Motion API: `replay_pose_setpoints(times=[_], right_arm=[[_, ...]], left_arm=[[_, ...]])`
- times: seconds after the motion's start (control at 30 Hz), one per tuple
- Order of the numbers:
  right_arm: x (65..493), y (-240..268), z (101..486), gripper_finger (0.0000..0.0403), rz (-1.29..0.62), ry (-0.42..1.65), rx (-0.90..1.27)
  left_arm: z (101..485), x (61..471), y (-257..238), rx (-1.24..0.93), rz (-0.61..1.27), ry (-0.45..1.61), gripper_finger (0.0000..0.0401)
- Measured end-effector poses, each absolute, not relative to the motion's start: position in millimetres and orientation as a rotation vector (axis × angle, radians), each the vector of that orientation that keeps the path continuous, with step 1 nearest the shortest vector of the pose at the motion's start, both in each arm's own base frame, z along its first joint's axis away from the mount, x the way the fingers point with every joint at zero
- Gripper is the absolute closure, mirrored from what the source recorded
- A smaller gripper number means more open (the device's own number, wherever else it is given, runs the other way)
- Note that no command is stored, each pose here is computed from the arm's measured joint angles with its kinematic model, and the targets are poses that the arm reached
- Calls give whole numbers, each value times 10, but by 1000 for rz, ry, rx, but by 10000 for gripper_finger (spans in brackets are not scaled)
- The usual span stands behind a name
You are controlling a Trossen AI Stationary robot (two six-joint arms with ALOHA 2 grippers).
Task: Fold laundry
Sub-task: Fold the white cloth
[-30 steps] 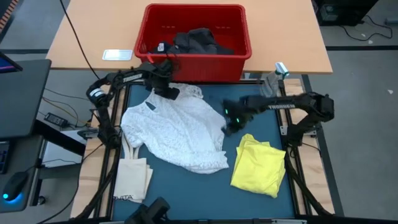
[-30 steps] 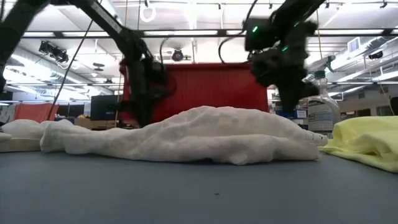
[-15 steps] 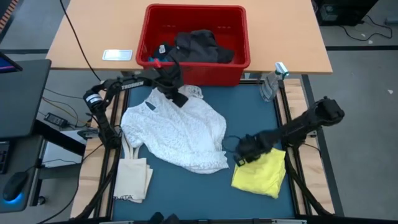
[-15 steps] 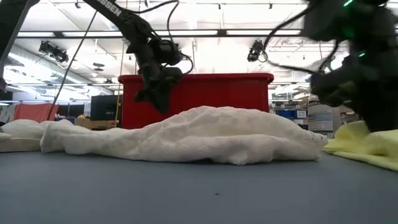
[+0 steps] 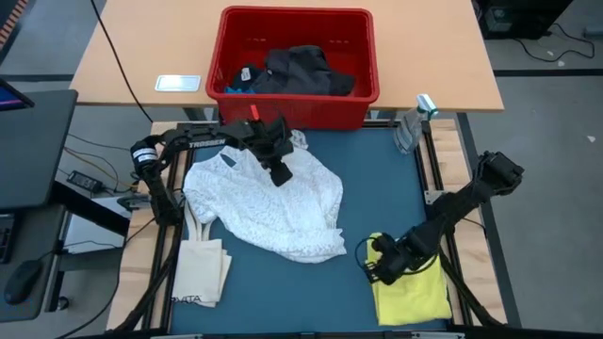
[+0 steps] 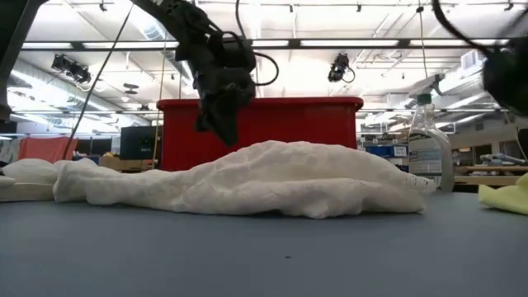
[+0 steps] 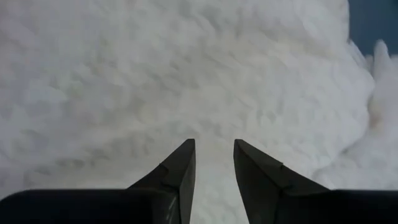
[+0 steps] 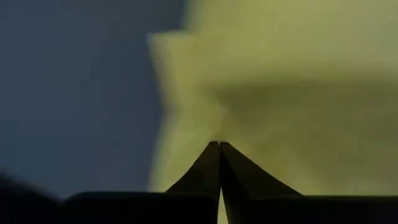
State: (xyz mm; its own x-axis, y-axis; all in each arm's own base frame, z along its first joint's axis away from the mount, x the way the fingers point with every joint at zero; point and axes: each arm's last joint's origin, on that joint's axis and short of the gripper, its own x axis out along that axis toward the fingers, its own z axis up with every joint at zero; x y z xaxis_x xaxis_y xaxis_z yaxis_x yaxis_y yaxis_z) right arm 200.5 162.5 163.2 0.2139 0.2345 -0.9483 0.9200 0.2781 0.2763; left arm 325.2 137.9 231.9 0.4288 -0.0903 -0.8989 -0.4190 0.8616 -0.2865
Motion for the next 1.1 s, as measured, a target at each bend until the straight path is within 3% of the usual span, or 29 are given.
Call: replay_pose_setpoints(times=[0.27, 0.5, 0.73, 0.9, 1.1], right_arm=[[2372, 1224, 1776, 345, -759, 900, 1091], [2633, 445, 1704, 237, -814, 858, 1027], [2676, -176, 1534, 161, -679, 812, 1160], [2596, -293, 1437, 175, -653, 847, 1153], [2614, -324, 1451, 255, -595, 840, 1072]], left_arm=[[2320, 3391, 933, -407, -31, 1149, 287], [2334, 3524, 466, -307, -167, 1132, 284], [2437, 3744, -57, -142, -328, 923, 228], [2442, 3900, -408, 40, -331, 771, 179], [1986, 4109, -584, -30, -291, 826, 151]])
